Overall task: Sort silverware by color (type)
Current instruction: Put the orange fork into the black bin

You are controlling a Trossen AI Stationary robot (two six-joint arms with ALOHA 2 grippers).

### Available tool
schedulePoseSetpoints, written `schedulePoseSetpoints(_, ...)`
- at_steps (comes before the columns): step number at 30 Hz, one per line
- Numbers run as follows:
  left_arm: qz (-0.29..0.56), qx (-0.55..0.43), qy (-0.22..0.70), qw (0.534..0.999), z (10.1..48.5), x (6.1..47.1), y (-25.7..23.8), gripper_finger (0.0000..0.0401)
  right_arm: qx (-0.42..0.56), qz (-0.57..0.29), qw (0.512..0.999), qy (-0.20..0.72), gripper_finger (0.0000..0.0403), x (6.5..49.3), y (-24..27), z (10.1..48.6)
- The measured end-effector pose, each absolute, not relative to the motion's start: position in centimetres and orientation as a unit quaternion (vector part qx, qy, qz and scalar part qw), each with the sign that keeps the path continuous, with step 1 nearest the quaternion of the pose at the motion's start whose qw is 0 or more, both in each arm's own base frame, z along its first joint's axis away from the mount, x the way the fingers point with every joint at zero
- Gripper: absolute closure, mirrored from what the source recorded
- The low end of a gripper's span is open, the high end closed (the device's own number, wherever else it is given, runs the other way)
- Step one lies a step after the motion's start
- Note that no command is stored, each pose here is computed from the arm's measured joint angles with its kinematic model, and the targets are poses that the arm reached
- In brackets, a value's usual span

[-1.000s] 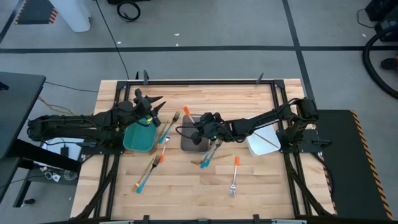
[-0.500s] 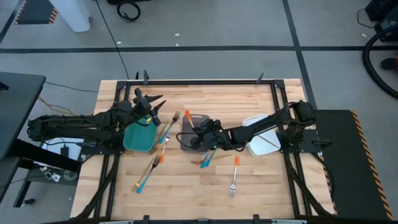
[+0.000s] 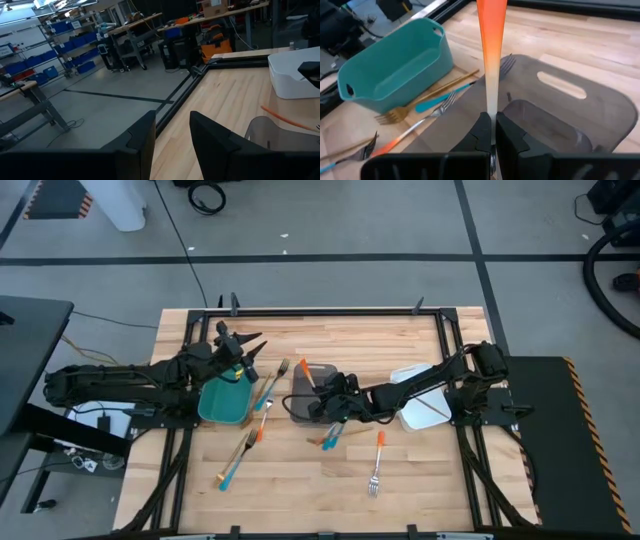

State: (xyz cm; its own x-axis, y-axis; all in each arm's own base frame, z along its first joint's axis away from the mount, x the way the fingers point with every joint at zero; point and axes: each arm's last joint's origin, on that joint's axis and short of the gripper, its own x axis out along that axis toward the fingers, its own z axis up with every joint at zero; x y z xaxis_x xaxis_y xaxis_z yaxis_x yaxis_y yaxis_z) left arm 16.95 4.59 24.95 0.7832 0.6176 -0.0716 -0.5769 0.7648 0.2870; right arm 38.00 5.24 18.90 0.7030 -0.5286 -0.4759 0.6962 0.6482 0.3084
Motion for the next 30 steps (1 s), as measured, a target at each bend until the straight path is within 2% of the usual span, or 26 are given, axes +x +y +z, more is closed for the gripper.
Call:
schedulePoseSetpoints(17, 0.318, 0.126, 0.085, 0.936, 24.9, 16.9, 4.6, 0.0271, 0.262, -0.322, 0.88, 0.229, 0.0389, 39.1, 3.8, 15.6)
schedulePoseSetpoints(30, 0.318, 0.128, 0.086, 0.935, 24.9, 16.9, 4.6, 0.0271, 0.291, -0.313, 0.866, 0.259, 0.0389, 39.0, 3.2, 14.9)
